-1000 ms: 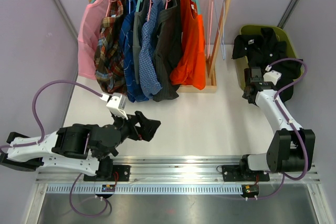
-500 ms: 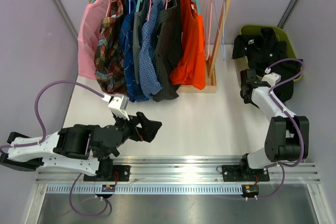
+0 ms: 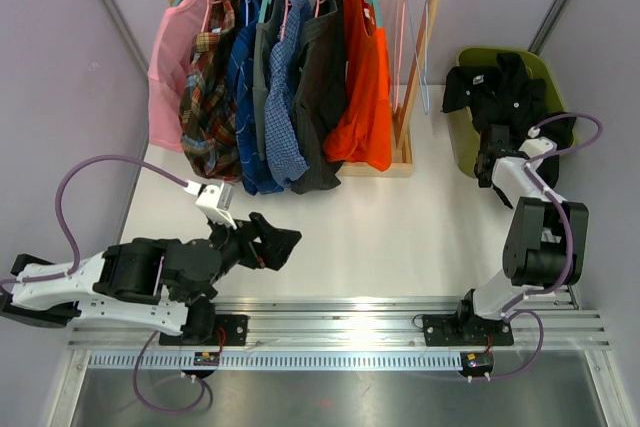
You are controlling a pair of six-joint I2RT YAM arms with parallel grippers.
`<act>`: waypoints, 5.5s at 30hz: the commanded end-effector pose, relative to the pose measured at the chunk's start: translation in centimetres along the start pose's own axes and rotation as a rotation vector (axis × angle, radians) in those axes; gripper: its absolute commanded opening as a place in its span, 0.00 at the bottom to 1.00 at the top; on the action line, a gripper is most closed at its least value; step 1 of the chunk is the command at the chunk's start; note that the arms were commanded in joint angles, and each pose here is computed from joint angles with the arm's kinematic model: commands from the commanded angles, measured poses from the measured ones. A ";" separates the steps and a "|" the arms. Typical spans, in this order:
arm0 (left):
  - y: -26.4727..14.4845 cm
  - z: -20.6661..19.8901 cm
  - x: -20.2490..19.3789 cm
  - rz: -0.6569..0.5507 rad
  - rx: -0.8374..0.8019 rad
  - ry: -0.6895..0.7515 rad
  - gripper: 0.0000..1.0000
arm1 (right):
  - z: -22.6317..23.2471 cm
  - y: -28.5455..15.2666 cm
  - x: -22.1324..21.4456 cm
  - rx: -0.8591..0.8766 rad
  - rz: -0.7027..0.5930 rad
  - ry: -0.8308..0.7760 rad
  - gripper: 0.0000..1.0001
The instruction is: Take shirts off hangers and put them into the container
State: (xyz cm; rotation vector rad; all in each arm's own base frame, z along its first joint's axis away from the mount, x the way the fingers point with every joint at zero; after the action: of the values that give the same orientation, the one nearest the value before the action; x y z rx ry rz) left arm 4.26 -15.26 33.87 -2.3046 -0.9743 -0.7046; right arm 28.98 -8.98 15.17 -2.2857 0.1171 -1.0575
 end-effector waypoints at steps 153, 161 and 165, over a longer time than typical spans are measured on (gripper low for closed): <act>-2.1 5.1 2.6 -0.181 0.021 -0.194 0.99 | 3.5 -10.3 28.3 1.134 -0.268 0.189 0.83; -2.6 5.9 2.6 -0.158 0.018 -0.217 0.99 | 7.0 -13.4 24.8 1.245 -0.169 0.037 0.87; -2.6 6.2 2.4 -0.158 0.008 -0.232 0.99 | 7.0 -14.2 24.0 1.172 -0.169 -0.008 0.88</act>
State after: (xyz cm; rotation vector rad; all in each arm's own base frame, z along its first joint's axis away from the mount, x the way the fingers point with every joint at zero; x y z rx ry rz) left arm 5.19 -8.51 31.47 -2.3232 -1.2246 -0.5433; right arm 49.22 -2.20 34.24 -1.1933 -0.5329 -0.8633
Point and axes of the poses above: each gripper's point midway between its finger pads, its own y axis out along the fingers, its own z axis along the line the jaws close on, x = y × z, the point moved 9 cm from there along -y, back along the fingers, and after that the axes turned 15 degrees about -y, right-handed, at the moved point
